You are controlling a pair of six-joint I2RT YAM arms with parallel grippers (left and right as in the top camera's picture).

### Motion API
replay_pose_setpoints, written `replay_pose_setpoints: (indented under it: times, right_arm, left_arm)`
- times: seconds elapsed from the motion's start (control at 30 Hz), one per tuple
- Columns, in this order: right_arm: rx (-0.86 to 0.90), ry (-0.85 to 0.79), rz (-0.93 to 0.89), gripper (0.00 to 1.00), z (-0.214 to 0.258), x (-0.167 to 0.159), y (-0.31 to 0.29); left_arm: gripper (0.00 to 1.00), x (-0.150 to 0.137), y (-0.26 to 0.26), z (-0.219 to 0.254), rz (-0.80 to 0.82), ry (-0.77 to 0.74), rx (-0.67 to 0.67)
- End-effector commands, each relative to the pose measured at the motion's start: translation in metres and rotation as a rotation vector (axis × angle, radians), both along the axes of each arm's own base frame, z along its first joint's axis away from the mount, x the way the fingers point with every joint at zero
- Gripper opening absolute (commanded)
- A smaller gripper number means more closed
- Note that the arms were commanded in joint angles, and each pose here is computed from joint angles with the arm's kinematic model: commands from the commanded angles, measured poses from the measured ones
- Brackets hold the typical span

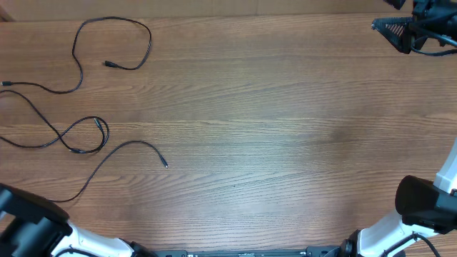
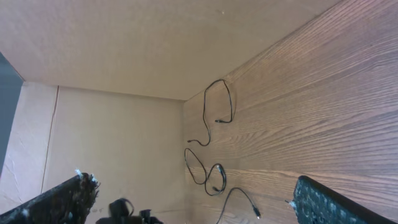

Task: Untangle cables
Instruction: 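Retract the left gripper to the lower left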

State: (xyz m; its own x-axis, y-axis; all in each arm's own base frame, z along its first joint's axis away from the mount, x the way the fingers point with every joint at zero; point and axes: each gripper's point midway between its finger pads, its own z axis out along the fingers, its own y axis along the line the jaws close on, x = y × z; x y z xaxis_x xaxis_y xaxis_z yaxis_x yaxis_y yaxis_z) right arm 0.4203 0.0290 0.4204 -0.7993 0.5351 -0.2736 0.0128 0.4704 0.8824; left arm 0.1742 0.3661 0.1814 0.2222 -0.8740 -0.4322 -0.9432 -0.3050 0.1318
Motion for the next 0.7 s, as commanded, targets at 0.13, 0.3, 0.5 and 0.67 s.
replay_pose_setpoints:
  times: [0.13,0.3,0.5,0.67]
  right_arm:
    - [-0.011,-0.019,-0.004,1.0,0.004,-0.001,-0.002]
    - [-0.011,-0.018,-0.004,1.0,0.004,-0.001,-0.002]
    - [-0.011,-0.019,-0.004,1.0,0.004,-0.001,-0.002]
    - [-0.011,-0.018,-0.004,1.0,0.004,-0.001,-0.002]
  left_arm:
    - [0.47,0.032,0.004,-0.054,-0.227,-0.034,-0.187]
    - [0.58,0.055,-0.014,-0.078,-0.413,-0.107,-0.339]
    - [0.66,0.047,-0.028,-0.073,-0.437,-0.087,-0.394]
    - [0.84,0.056,-0.034,-0.048,-0.542,-0.128,-0.367]
